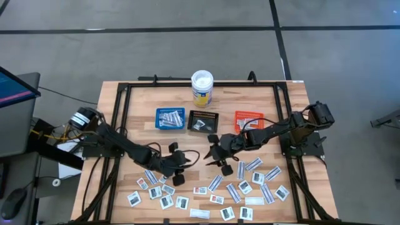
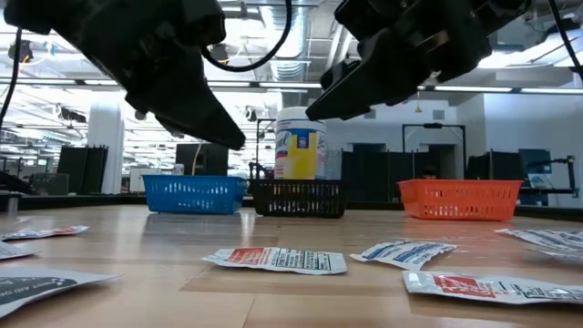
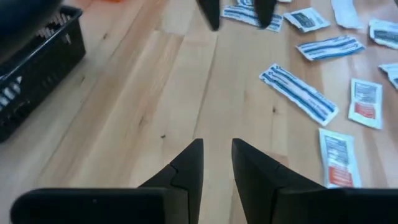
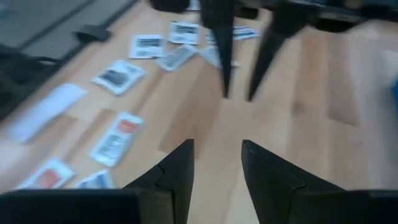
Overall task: Pick & Place First Aid Supplies
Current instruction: Put the orange ointment pack into the orange bin
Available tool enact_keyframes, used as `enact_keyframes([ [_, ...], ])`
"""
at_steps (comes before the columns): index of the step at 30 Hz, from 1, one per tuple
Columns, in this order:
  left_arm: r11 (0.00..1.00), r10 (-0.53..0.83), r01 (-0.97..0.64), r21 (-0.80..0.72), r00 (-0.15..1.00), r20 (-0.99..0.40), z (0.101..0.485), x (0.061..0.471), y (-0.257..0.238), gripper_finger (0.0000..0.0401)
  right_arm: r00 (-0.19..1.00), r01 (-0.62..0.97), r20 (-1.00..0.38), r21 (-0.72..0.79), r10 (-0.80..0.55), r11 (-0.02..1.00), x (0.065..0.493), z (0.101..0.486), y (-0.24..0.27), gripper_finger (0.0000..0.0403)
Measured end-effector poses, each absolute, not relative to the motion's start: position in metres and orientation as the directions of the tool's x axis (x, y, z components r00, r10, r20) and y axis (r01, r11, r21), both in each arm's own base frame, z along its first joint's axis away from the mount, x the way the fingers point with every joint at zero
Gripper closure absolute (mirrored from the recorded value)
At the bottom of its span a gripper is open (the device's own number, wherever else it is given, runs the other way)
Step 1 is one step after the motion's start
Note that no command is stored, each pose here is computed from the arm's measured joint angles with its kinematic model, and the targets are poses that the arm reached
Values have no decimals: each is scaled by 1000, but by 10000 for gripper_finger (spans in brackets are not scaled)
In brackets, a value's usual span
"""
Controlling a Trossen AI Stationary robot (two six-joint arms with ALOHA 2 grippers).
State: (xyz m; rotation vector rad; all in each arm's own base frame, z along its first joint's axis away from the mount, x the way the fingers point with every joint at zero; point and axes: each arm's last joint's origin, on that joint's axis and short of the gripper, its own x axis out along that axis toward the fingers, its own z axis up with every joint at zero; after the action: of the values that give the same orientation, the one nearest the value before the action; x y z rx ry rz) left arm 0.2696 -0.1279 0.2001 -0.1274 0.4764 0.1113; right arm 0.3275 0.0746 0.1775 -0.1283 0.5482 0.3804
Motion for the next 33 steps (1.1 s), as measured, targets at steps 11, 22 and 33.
enact_keyframes([
  [11, 985, 105, -152, -79, 899, -426, 201, 279, -119, 316, 710, -598, -479, -22, 516, 802, 337, 140, 113, 275],
  [22, 985, 105, -153, -78, 898, -427, 201, 279, -119, 316, 495, -791, -398, 161, 772, 590, 374, 101, 122, 275],
  [33, 985, 101, -148, -85, 907, -410, 203, 279, -119, 316, 455, -816, -435, 146, 777, 559, 398, 87, 129, 275],
])
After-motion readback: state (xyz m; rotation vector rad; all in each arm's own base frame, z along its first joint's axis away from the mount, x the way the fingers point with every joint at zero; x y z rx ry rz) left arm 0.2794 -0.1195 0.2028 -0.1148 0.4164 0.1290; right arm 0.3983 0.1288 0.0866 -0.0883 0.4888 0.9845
